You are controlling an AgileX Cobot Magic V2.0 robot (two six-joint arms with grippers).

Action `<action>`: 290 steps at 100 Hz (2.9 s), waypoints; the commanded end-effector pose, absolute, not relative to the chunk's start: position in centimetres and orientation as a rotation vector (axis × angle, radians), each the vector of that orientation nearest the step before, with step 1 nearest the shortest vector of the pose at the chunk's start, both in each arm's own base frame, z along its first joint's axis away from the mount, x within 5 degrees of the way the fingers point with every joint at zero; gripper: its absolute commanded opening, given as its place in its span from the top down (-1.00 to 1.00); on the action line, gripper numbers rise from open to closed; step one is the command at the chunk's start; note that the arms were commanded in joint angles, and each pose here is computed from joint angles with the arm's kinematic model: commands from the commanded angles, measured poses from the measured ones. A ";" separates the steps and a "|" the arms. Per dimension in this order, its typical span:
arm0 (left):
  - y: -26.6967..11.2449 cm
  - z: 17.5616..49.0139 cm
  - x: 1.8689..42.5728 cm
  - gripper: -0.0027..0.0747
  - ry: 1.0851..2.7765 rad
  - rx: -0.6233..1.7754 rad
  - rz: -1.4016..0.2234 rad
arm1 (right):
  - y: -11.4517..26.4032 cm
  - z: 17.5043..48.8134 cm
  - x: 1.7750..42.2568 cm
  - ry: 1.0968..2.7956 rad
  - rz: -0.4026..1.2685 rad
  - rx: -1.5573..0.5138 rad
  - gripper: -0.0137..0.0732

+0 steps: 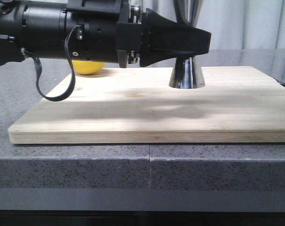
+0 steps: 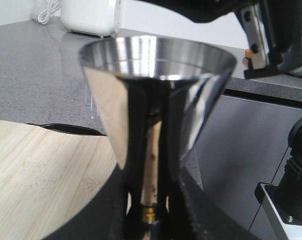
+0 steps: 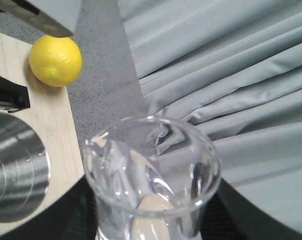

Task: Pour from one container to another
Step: 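Tilt the beaker with the right gripper, pouring liquid into the jigger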

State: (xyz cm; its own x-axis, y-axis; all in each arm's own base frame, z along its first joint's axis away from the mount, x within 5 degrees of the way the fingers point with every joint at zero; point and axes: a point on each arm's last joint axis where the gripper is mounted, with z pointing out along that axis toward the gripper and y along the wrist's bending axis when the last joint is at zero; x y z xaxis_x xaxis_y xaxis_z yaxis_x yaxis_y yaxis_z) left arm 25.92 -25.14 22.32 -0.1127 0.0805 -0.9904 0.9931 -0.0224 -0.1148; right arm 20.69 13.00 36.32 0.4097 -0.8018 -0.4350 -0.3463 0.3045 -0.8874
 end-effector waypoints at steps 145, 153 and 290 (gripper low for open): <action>-25.1 25.7 25.4 0.99 1.202 1.182 -1.324 | 13.0 38.4 20.0 0.928 -0.602 -1.401 0.16; -25.1 25.7 25.4 0.99 1.202 1.182 -1.324 | 13.0 38.4 20.0 0.919 -0.613 -1.410 0.16; -25.1 25.7 25.4 0.99 1.202 1.184 -1.324 | 13.0 38.3 20.0 0.768 -0.788 -1.529 0.16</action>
